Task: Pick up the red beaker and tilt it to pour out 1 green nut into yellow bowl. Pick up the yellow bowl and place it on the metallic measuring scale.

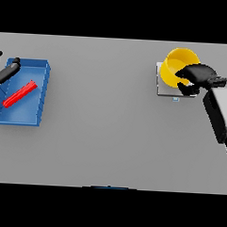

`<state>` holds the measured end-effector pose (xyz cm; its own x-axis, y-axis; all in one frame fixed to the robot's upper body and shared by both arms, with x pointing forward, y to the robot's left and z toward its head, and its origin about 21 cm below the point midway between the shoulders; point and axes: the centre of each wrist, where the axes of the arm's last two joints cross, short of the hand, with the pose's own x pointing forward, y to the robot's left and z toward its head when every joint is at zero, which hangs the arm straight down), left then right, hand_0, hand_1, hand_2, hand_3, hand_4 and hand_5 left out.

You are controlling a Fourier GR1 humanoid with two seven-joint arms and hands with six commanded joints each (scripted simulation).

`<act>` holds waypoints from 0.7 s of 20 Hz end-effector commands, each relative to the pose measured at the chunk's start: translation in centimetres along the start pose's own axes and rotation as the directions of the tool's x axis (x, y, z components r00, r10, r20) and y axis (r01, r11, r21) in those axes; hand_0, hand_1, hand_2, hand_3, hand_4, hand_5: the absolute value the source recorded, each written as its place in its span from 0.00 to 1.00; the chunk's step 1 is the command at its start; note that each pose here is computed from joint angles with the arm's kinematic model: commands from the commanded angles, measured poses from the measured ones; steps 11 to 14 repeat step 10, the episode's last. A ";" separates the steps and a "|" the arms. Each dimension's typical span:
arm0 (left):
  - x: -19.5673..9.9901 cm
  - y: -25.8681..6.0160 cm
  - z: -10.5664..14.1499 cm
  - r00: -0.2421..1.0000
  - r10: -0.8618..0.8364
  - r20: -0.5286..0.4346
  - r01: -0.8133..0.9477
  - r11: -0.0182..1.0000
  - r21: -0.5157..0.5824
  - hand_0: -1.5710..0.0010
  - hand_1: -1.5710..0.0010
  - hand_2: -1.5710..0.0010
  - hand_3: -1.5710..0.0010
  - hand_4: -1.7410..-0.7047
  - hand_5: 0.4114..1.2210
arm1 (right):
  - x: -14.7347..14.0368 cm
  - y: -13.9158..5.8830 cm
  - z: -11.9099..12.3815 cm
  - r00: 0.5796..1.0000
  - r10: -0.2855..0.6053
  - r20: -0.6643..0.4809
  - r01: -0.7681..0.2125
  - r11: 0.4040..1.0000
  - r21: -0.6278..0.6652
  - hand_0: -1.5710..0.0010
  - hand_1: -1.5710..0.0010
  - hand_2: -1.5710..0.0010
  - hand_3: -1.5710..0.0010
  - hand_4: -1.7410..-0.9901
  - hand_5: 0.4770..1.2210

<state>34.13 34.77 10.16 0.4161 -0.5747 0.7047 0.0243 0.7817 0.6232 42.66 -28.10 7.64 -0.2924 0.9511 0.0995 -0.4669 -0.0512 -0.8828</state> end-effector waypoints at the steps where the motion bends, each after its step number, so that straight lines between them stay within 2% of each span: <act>1: -0.1 -0.4 0.1 1.000 -0.002 0.002 0.002 1.000 -0.005 1.00 1.00 1.00 1.00 0.98 0.37 | 0.2 0.2 -0.2 1.000 0.013 0.006 -0.013 1.000 0.005 0.81 0.70 0.62 0.64 0.30 0.57; 4: 0.4 0.0 0.3 1.000 -0.001 0.004 0.001 1.000 0.006 1.00 1.00 1.00 1.00 0.98 0.36 | 0.1 0.3 -0.1 0.998 0.047 0.037 -0.047 0.999 0.019 0.90 0.84 0.76 0.71 0.36 0.49; 8: 0.4 0.1 0.2 1.000 -0.002 0.000 0.002 1.000 0.006 1.00 1.00 1.00 1.00 0.99 0.35 | 0.0 0.1 -0.1 0.999 0.042 0.003 -0.042 0.998 0.041 0.96 0.94 0.90 0.79 0.42 0.41; 10: 0.6 0.0 0.3 1.000 0.003 -0.002 -0.003 1.000 0.004 1.00 1.00 1.00 1.00 0.99 0.35 | 0.3 -0.1 -0.1 1.000 0.030 -0.004 -0.029 0.998 0.049 0.97 0.96 0.93 0.83 0.44 0.38; 14: 0.6 0.0 0.3 1.000 0.003 -0.002 -0.003 1.000 0.004 1.00 1.00 1.00 1.00 0.99 0.35 | 0.3 -0.1 -0.1 1.000 0.030 -0.004 -0.029 0.998 0.049 0.97 0.96 0.93 0.83 0.44 0.38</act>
